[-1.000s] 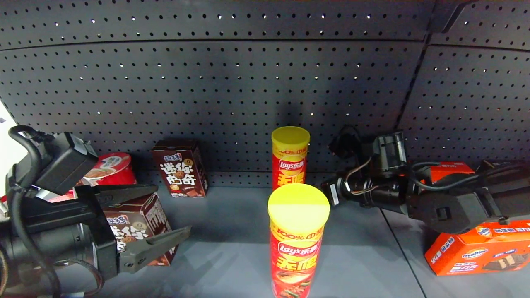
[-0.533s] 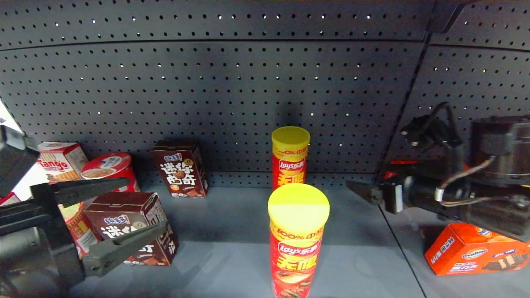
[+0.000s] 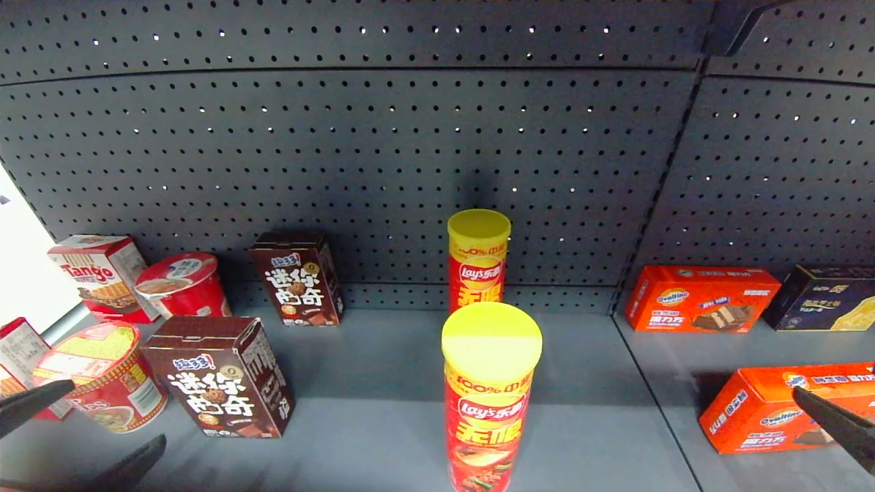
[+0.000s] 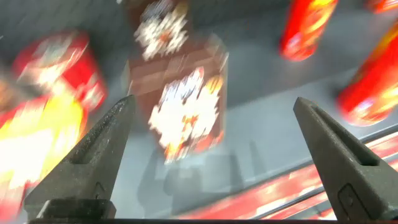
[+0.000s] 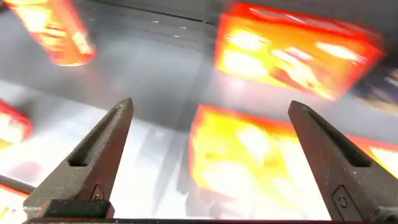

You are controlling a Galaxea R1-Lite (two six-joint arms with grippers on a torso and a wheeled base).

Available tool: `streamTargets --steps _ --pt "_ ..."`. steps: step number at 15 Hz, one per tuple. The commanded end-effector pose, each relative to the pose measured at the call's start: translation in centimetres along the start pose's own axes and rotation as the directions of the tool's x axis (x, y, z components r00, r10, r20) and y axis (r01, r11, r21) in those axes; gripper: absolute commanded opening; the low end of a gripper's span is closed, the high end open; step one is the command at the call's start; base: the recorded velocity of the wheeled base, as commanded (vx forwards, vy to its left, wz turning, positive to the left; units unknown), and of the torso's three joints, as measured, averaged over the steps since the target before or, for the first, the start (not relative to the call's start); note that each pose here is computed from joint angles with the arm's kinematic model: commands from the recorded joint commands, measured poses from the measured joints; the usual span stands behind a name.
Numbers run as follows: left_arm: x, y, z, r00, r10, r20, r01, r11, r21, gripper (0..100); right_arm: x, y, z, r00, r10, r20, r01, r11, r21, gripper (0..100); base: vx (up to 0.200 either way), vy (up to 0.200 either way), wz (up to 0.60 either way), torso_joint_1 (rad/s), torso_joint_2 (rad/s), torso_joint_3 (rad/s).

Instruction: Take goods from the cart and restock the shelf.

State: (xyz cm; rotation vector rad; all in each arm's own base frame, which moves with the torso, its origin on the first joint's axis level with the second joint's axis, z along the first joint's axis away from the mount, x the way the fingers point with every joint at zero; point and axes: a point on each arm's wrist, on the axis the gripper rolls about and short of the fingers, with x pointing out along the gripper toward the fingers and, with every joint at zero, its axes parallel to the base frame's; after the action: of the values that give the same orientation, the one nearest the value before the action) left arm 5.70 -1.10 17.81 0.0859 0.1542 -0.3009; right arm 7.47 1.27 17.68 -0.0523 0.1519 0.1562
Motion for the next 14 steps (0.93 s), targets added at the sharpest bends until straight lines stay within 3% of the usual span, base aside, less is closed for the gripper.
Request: streamTargets --steps 1,3,8,9,11,12,14 --pt "-2.6 -0.5 -3.6 0.993 0.108 0.042 -0.108 0.994 0.005 100 -2.8 -0.5 -1.9 0.992 -0.101 0.075 0.100 0.995 0.018 100 0.000 0.000 0.00 0.000 0.00 0.000" --pt "-3.8 -0.8 -6.0 0.980 0.193 0.056 -0.193 0.981 0.000 100 -3.8 -0.5 -3.8 0.982 -0.169 0.079 0.168 0.985 0.027 100 0.000 0.000 0.00 0.000 0.00 0.000" --pt "-6.3 -1.5 -9.6 0.972 0.221 0.086 -0.222 0.975 0.010 100 -6.3 0.1 -7.9 0.967 -0.213 0.138 0.211 0.977 0.029 100 0.000 0.000 0.00 0.000 0.00 0.000" --pt "-6.3 -1.4 -9.5 0.958 0.269 0.096 -0.271 0.962 0.009 100 -7.0 0.3 -8.9 0.965 -0.219 0.144 0.217 0.976 0.030 100 0.000 0.000 0.00 0.000 0.00 0.000" --pt "-5.7 -1.3 -10.6 0.952 0.295 0.083 -0.299 0.954 0.039 100 -8.2 0.6 -10.8 0.966 -0.216 0.144 0.212 0.976 0.042 100 0.000 0.000 0.00 0.000 0.00 0.000" --pt "-5.7 -1.2 -10.4 0.943 0.314 0.110 -0.320 0.947 0.037 100 -8.6 0.6 -10.7 0.965 -0.216 0.147 0.211 0.976 0.050 100 0.000 0.000 0.00 0.000 0.00 0.000" --pt "-5.7 -1.2 -10.5 0.946 0.308 0.100 -0.311 0.950 0.024 100 -8.6 0.6 -10.8 0.965 -0.216 0.149 0.206 0.975 0.080 100 0.000 0.000 0.00 0.000 0.00 0.000"
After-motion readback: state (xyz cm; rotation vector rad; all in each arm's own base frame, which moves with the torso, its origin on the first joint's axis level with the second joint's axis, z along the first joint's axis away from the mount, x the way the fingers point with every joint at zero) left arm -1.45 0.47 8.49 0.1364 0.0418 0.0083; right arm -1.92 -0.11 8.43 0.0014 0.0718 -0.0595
